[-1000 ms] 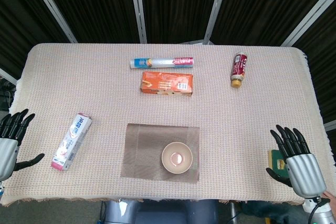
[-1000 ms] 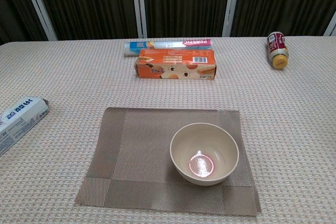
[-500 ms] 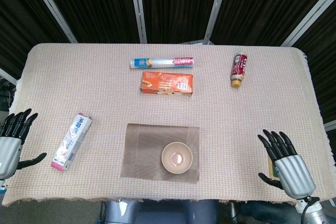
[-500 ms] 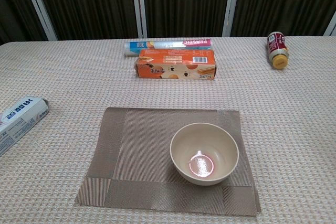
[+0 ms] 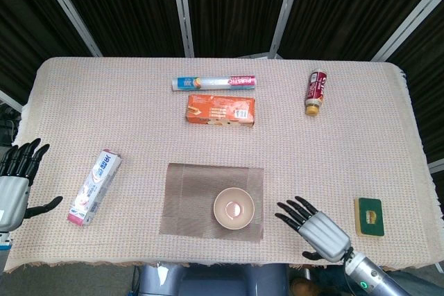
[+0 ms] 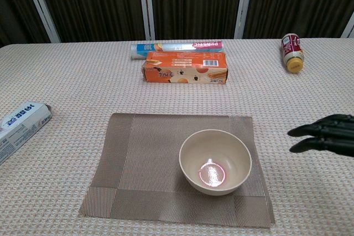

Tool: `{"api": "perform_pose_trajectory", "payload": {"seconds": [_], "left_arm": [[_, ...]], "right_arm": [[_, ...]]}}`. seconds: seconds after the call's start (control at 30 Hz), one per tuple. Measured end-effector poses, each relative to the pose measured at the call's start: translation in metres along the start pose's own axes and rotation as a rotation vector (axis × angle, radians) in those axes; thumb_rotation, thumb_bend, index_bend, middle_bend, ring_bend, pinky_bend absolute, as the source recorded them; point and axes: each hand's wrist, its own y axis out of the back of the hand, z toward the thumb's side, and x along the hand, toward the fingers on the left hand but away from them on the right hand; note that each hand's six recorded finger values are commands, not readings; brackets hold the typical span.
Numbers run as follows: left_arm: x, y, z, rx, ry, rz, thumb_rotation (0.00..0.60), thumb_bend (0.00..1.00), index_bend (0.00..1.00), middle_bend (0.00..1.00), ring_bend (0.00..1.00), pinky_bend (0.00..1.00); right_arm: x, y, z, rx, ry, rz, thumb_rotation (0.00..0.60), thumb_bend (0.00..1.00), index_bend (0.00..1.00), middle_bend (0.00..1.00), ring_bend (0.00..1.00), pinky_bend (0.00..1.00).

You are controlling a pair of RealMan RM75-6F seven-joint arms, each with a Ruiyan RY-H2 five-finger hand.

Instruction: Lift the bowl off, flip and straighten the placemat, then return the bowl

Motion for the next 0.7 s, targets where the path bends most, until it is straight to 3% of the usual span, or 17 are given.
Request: {"api": "perform_pose_trajectory", "payload": {"seconds": [0.17, 0.4, 0.57, 0.7], "left_arm": [[0.002, -0.003, -0.002, 0.015, 0.019, 0.007, 0.600, 0.00, 0.00, 0.00, 0.00, 0.00], [0.002, 0.000, -0.004, 0.016, 0.025, 0.019, 0.600, 0.00, 0.00, 0.00, 0.00, 0.00], [0.001, 0.001, -0.005, 0.011, 0.030, 0.022, 0.600, 0.00, 0.00, 0.00, 0.00, 0.00], [0.001, 0.000, -0.005, 0.010, 0.028, 0.019, 0.600, 0.00, 0.00, 0.00, 0.00, 0.00]], "right_arm": [[-0.027, 0.001, 0.016, 0.083, 0.058, -0.015, 0.600, 0.00, 0.11, 0.00, 0.00, 0.00], [-0.063, 0.005, 0.029, 0.147, 0.077, -0.037, 0.600, 0.02, 0.11, 0.00, 0.00, 0.00], [-0.078, 0.004, 0.046, 0.207, 0.113, -0.047, 0.600, 0.16, 0.17, 0.00, 0.00, 0.00], [-0.088, -0.004, 0.053, 0.271, 0.129, -0.025, 0.600, 0.22, 0.23, 0.00, 0.00, 0.00]]}}
